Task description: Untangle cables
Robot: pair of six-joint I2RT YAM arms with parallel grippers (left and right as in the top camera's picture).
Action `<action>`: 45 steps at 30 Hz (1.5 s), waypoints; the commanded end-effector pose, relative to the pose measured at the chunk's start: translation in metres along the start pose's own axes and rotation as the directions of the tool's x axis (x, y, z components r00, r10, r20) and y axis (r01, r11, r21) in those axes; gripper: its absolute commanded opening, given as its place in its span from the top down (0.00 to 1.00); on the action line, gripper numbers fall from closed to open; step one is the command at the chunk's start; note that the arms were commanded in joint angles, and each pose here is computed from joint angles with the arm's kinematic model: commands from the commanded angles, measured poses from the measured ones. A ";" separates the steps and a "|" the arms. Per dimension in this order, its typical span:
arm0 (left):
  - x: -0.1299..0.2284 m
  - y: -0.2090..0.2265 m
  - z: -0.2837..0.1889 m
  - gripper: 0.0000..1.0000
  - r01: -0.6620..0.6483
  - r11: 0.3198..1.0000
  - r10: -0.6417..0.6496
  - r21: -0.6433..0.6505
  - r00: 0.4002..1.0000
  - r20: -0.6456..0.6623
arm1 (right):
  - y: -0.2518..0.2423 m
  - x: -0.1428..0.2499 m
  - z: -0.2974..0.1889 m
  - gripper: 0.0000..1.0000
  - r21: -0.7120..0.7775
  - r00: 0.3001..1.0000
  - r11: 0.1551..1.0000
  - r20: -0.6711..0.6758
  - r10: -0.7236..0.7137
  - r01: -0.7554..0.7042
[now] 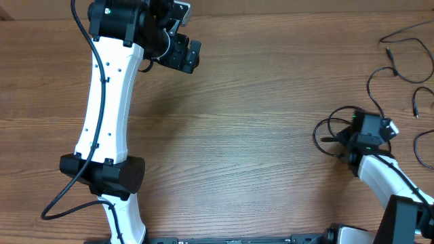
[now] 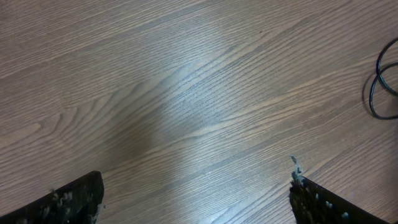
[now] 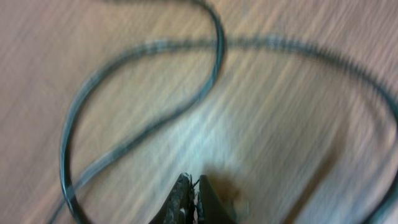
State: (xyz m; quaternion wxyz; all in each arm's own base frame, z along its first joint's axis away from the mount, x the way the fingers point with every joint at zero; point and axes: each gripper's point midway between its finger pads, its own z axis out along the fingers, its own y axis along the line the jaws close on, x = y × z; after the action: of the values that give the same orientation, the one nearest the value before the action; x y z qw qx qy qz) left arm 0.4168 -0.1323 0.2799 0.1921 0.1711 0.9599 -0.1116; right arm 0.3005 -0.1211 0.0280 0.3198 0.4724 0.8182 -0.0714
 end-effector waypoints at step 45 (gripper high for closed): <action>-0.002 -0.006 -0.003 0.05 -0.025 1.000 0.025 0.014 1.000 0.017 | 0.050 0.128 -0.029 0.96 -0.174 0.843 0.945 -0.427 -0.326 0.277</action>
State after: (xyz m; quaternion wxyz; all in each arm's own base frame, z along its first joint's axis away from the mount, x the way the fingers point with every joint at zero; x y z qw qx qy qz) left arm 0.4187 -0.1329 0.2808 0.1966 0.1715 0.9589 -0.1120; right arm 0.2959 0.0095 -0.0016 0.1566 0.3258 0.9316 0.0393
